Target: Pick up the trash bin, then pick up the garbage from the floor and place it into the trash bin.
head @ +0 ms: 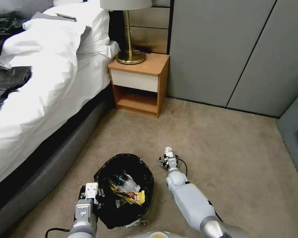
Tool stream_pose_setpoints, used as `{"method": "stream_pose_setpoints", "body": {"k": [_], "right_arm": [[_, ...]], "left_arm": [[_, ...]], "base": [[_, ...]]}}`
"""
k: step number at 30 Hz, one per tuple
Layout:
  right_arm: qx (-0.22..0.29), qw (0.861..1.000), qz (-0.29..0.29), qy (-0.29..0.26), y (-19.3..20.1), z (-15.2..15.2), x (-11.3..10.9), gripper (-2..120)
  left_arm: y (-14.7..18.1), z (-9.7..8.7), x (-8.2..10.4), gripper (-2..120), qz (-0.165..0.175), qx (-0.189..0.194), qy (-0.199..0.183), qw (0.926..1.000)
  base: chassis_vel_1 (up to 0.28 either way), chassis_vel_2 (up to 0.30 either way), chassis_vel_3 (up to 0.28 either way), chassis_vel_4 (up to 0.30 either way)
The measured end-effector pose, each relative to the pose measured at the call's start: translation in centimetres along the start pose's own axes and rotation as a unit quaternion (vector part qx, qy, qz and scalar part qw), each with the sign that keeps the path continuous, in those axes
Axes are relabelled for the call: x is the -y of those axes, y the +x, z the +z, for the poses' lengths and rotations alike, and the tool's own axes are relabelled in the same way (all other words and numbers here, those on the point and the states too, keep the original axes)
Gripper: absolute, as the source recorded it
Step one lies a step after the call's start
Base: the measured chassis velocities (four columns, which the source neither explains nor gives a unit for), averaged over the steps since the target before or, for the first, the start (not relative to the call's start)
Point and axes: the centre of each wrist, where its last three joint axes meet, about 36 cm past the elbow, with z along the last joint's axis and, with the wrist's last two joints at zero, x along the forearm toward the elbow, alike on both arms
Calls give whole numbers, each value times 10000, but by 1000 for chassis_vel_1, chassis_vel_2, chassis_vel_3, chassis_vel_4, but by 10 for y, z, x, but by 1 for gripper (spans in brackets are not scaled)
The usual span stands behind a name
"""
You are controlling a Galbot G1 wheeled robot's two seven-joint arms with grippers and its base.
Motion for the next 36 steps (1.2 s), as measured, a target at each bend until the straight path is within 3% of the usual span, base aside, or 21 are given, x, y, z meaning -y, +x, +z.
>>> {"method": "stream_pose_setpoints", "body": {"k": [8, 19, 36], "right_arm": [[-174, 9998, 19, -51, -11, -6, 12, 100], [-141, 9999, -15, -5, -11, -8, 12, 98], [-77, 9999, -41, 48, -7, -1, 10, 63]], "left_arm": [[0, 9, 5, 1, 25, -116, -81, 9999], [1, 14, 9, 0, 116, -183, -118, 9997], [-1, 15, 11, 0, 173, -162, -139, 9996]], "base": [[0, 0, 0, 0], [0, 0, 0, 0], [0, 0, 0, 0]]}}
